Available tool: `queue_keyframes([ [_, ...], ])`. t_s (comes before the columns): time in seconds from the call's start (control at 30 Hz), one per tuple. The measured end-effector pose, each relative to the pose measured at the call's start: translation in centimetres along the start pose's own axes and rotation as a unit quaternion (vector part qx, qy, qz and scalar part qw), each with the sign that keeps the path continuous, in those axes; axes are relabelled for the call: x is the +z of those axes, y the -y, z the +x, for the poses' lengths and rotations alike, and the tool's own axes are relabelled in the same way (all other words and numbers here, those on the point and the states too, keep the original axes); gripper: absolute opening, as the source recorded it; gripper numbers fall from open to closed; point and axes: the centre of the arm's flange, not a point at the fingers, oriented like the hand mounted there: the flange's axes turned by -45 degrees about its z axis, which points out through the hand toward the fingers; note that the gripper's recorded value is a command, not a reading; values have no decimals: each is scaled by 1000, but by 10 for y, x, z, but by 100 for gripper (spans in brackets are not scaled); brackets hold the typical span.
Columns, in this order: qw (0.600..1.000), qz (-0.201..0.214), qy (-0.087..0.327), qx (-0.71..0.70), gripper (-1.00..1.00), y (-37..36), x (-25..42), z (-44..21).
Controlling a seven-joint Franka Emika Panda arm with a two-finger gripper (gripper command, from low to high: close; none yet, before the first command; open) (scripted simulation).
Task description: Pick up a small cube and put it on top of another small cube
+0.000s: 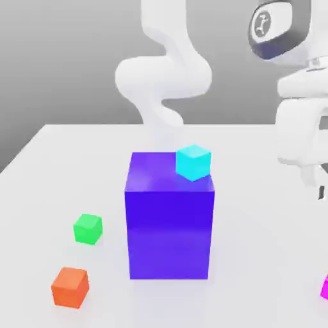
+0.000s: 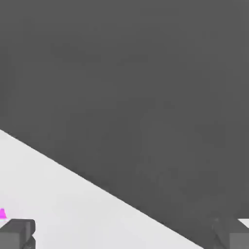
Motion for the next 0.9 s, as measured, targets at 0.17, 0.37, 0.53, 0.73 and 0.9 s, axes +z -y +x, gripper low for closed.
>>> queue_keyframes([
  [0.17, 996, 35, 48, -61, 0, 59, 79, -9],
  [0.37, 986, 74, 89, -119, 0, 127, 164, -34],
  [0.53, 985, 76, 91, -122, -100, 135, 204, -44],
  [0.73, 985, 76, 91, -122, -100, 134, 195, -42],
  [0.9, 991, 68, 80, -88, -100, 99, 140, -30],
])
